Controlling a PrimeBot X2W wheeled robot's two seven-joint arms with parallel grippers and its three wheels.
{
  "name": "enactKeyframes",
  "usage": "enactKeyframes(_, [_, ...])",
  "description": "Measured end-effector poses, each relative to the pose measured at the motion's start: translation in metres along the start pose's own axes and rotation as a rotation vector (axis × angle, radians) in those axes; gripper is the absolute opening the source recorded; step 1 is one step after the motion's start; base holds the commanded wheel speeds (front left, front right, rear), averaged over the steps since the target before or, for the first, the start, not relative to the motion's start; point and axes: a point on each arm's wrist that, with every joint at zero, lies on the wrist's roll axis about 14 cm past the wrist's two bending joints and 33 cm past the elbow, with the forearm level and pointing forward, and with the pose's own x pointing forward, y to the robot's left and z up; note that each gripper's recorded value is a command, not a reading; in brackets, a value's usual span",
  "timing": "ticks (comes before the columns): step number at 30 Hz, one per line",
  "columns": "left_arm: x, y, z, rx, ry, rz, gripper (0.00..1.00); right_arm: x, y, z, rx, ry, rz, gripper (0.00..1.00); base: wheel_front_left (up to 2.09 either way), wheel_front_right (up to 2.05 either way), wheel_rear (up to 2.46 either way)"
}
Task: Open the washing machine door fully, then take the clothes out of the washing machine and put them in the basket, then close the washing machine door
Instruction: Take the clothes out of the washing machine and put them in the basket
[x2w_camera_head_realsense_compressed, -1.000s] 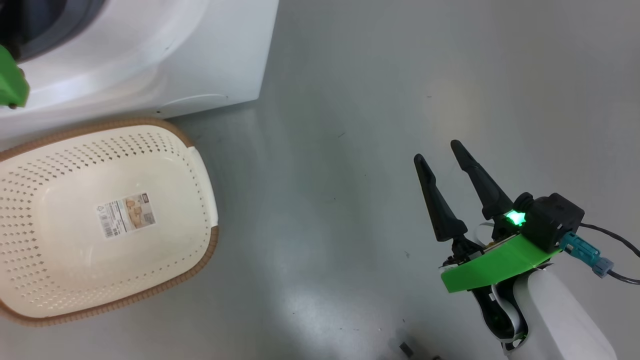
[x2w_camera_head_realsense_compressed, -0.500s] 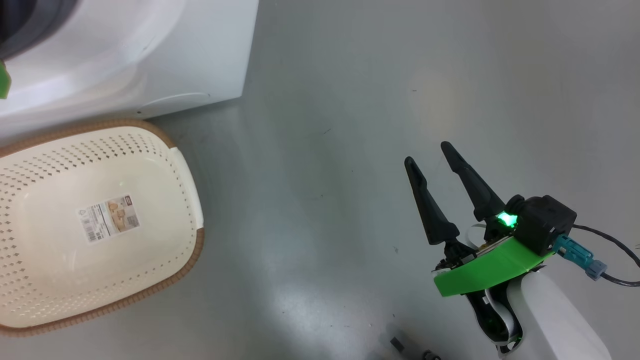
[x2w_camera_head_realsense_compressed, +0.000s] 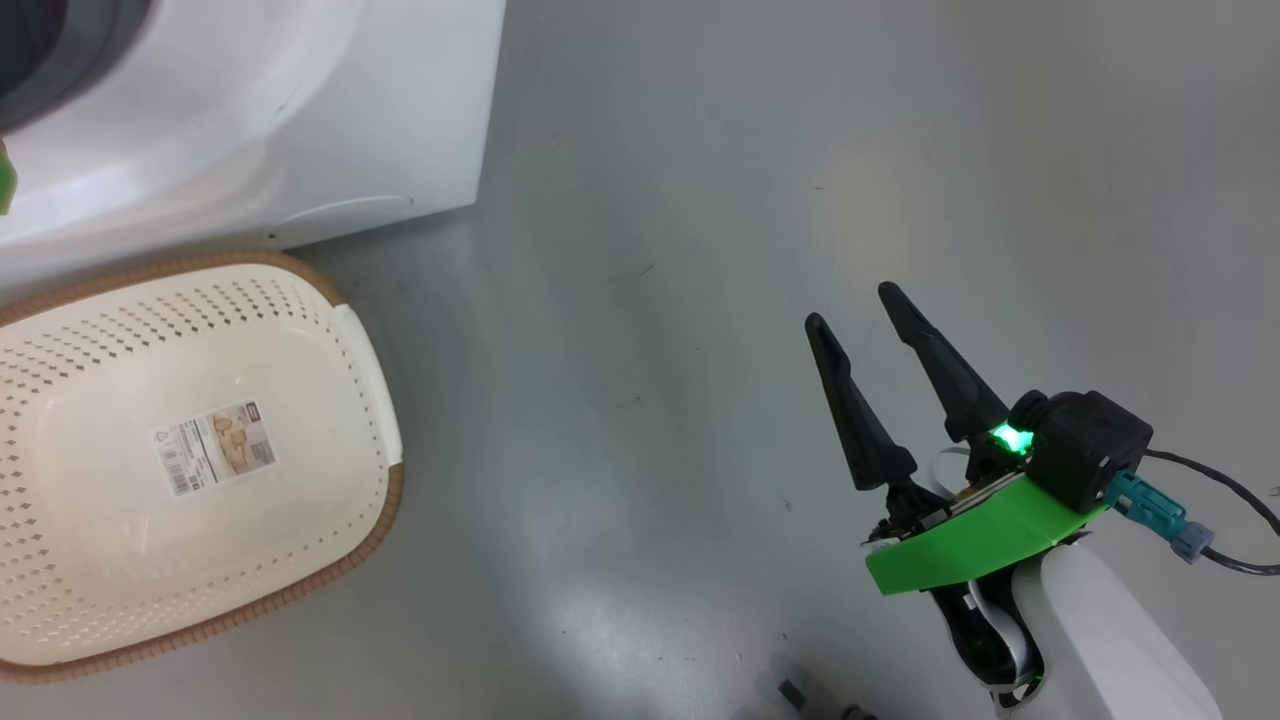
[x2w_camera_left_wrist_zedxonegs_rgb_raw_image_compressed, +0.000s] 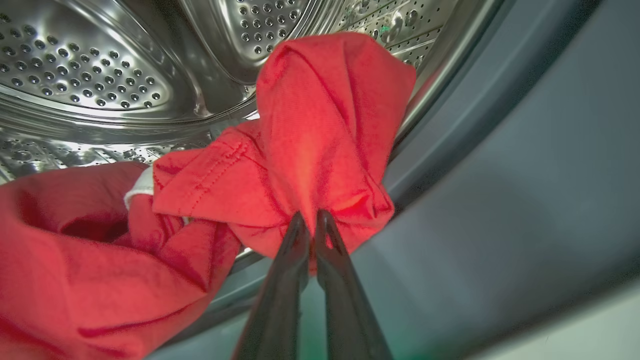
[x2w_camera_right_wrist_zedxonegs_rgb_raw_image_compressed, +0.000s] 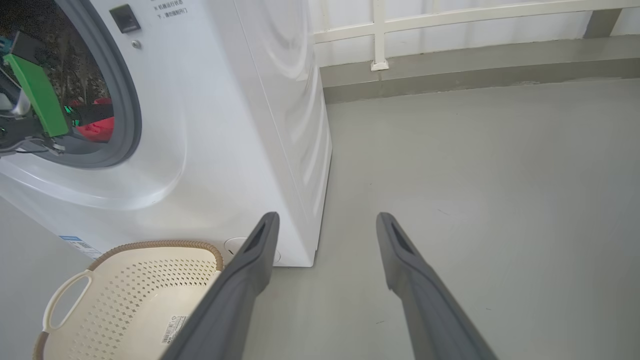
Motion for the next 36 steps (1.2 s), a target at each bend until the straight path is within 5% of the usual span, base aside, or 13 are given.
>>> enactKeyframes(13, [-0.018,0.005,0.028,-0.118,-0.109,0.041,0.0,0.002,0.011,0.011,0.003,-0.032,0.037,1.0,0.0,0.0,0.0])
enactKeyframes(19, [-0.041,0.013,0.059,-0.164,-0.226,0.076,0.0,0.002,0.014,0.025,0.005,-0.07,0.048,1.0,0.0,0.0,0.0])
enactKeyframes(36, [-0.136,0.022,0.055,-0.229,-0.396,0.251,0.0,-0.016,0.018,0.045,0.012,-0.124,0.06,1.0,0.0,0.0,0.0])
